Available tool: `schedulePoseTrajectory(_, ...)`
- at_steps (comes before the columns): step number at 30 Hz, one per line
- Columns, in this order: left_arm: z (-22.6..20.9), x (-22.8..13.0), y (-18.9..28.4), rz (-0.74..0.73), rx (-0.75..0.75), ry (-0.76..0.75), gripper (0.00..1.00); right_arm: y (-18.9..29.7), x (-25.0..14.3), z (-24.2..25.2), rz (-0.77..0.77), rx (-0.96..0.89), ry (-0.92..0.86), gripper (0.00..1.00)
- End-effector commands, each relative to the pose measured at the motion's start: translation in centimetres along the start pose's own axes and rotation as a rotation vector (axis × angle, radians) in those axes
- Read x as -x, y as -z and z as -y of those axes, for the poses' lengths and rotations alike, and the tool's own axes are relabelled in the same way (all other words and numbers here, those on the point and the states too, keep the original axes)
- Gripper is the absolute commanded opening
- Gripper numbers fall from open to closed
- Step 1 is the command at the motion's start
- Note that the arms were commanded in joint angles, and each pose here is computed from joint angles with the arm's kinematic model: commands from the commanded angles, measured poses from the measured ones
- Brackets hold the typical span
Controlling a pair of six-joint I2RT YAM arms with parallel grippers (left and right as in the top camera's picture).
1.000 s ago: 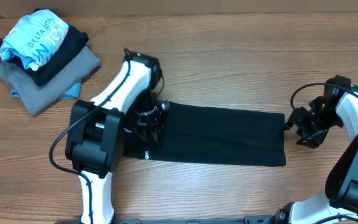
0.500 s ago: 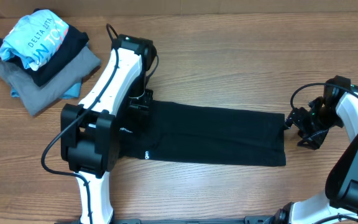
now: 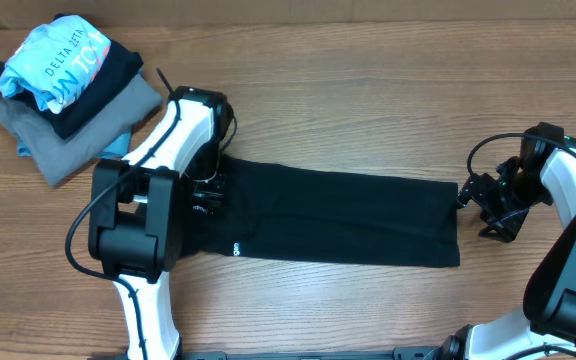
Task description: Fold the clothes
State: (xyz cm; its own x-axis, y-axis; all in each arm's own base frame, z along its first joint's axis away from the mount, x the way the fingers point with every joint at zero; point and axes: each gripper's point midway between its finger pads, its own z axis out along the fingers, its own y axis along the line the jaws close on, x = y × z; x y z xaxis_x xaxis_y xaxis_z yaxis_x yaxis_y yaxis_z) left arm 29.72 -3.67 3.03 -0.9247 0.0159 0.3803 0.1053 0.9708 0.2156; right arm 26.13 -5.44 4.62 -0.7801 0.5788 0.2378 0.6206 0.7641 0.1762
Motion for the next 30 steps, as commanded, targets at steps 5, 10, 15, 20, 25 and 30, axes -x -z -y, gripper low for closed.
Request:
schedulePoseTrajectory(5, 0.8, -0.1, -1.3, 0.017, -0.029, -0.005, 0.36, 0.9, 0.0, -0.3, 0.014, 0.013, 0.002, 0.77)
schedulePoseTrajectory(10, 1.4, -0.4, -1.2, 0.006, -0.062, -0.011, 0.12, 0.9, -0.1, -0.3, 0.012, 0.013, 0.001, 0.77)
schedulePoseTrajectory(15, 1.3, -1.2, -0.5, -0.021, -0.068, -0.025, 0.04, 0.9, -0.1, -0.3, 0.011, 0.012, 0.001, 0.77)
schedulePoseTrajectory(20, 1.1, -1.8, 1.5, 0.033, -0.089, -0.018, 0.04, 0.9, -0.1, -0.3, 0.011, 0.012, 0.001, 0.78)
schedulePoseTrajectory(25, 1.4, -2.6, 4.2, 0.115, -0.155, -0.019, 0.05, 0.9, -0.1, -0.3, 0.012, 0.013, 0.001, 0.78)
schedulePoseTrajectory(30, 1.5, -3.3, 5.4, 0.146, -0.182, -0.029, 0.07, 0.9, -0.1, -0.3, 0.012, 0.012, 0.002, 0.78)
